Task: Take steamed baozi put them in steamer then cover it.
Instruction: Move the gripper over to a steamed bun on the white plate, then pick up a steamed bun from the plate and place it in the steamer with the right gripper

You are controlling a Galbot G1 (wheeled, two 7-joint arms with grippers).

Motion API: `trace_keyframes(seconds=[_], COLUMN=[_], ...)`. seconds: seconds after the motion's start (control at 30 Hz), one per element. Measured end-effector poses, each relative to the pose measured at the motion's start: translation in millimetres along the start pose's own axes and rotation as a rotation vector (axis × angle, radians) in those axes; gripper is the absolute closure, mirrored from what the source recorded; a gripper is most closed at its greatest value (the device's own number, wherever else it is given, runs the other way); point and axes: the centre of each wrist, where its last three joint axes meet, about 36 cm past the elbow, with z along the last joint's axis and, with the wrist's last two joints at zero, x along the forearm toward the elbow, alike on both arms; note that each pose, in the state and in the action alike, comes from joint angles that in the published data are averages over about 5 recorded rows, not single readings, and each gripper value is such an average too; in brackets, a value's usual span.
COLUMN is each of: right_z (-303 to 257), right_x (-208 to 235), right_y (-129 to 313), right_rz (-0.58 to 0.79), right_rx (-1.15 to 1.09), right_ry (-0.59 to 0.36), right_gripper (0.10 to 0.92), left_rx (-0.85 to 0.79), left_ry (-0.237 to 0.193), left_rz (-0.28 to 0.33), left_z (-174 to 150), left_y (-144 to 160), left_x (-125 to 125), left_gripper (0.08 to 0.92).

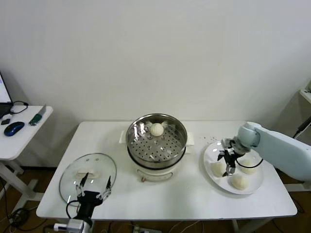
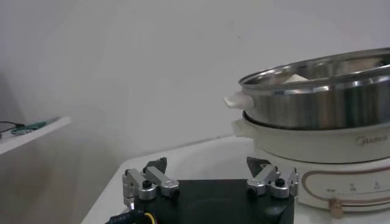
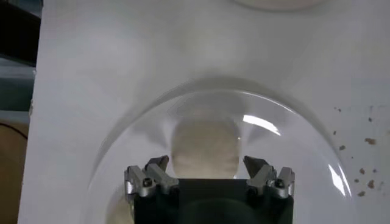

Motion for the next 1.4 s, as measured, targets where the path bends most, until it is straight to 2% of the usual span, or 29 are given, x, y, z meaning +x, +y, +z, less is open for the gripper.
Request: trace_keyframes(seconds=[0.23,0.6,0.77,0.97,1.17,1.4], right_z=[-0.3,2.6,-4.3,-31.2,-85.9,-164.2], right_x=[-4.2,14.6,54.8,128.6,195.9,230.4], right_y=[-3.3,-9.9,-28.3,-59.8,-83.2,-96.6], right_rz=[0.001,0.016,0.049,0.116,0.176,0.191], right_rx=[-0.006,-0.031,-0.04,-0.036,-0.005,0.031], right_ry=[-0.006,-0.021,-0.041,-0.081,-0.149,-0.234], right_gripper=[0.3,0.318,0.318,0.317,0.311,0.31], left_rx=[-0.003,-0.004,-0.004,-0.006,-0.011,-0.014], left_ry=[0.005,0.007,0.006,0.001,-0.005,-0.005], left_rz=[0.004,0.004,0.008,0.023,0.04,0.051], left_z=[1.4,2.0,0.9,-1.6,-4.9,-4.8], left_y=[0.2,0.4,-0.2,-2.5,-5.4,-6.0], left_x=[1.0,3.1,4.6,6.9,9.4,14.5], left_gripper=[0.177,0.177,0.177,0.177,0.177,0.177])
